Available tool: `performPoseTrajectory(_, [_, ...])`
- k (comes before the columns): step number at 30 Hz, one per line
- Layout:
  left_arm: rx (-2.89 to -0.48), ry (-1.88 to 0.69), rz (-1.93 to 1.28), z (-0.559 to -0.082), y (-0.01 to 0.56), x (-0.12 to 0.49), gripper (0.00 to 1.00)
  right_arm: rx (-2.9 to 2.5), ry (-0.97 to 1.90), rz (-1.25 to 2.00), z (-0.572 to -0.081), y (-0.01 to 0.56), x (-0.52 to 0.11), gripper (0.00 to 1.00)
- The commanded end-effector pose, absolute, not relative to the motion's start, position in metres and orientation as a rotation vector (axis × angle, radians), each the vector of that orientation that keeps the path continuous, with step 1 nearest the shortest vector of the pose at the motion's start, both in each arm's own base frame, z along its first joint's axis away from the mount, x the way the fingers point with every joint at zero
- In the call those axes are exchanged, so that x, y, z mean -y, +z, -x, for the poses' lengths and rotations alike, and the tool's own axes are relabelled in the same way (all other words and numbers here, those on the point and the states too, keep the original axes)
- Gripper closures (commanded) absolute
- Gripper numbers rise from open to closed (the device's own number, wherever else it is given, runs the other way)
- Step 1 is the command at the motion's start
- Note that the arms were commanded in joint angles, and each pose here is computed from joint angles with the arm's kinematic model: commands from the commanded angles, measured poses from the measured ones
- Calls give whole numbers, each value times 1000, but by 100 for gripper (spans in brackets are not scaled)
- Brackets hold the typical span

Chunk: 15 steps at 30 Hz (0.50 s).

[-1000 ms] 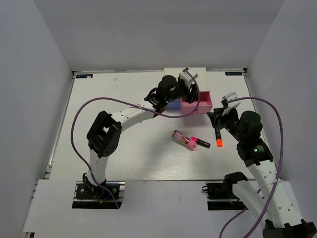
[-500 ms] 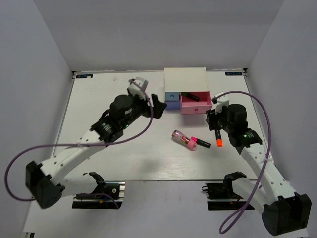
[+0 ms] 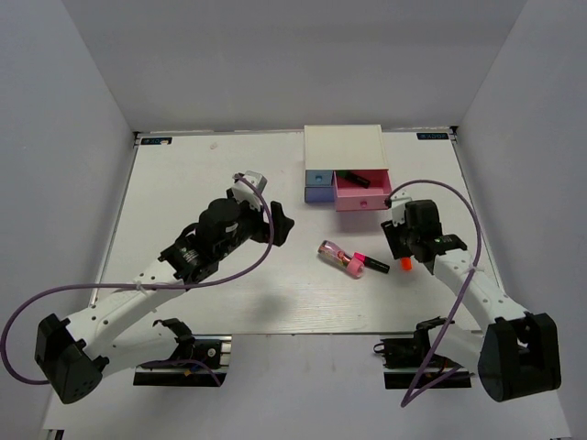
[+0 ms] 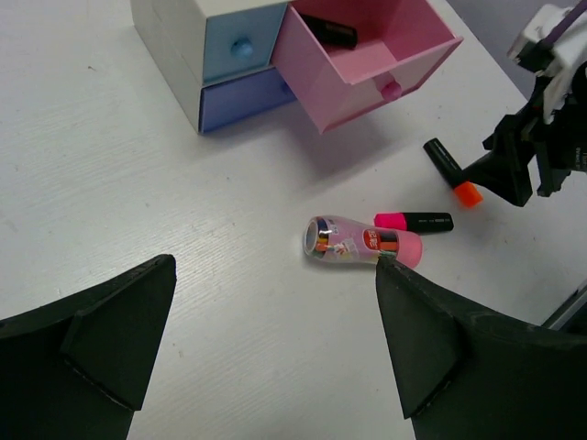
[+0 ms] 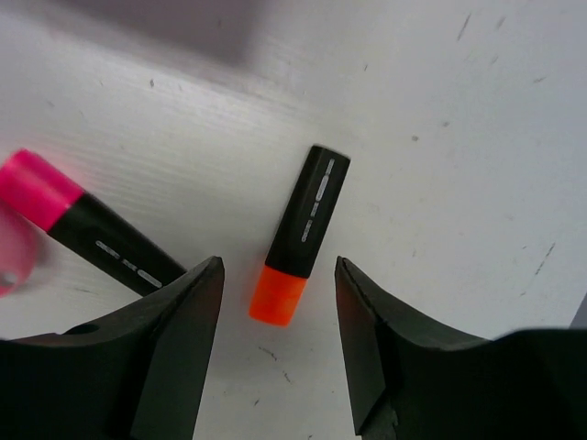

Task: Sort the stationery into containers
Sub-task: Pick up the pen from the center of the board.

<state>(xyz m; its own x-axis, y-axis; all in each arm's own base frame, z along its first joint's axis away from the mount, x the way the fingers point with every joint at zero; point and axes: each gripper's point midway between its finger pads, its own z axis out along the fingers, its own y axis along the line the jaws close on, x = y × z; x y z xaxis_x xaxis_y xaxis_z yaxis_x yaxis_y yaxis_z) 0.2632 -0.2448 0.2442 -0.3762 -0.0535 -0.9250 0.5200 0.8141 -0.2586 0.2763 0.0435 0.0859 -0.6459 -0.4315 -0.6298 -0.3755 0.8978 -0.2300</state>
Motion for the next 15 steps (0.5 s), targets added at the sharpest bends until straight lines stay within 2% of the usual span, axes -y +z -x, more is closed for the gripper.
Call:
performPoseTrajectory(1, [-1880, -655, -374, -260, 242, 247, 0, -2374, -172, 605, -274, 69, -31, 44])
performPoseTrajectory(15, [-1889, -659, -383, -259, 237, 249, 0, -2440, -218, 685, -270, 29, -17, 45])
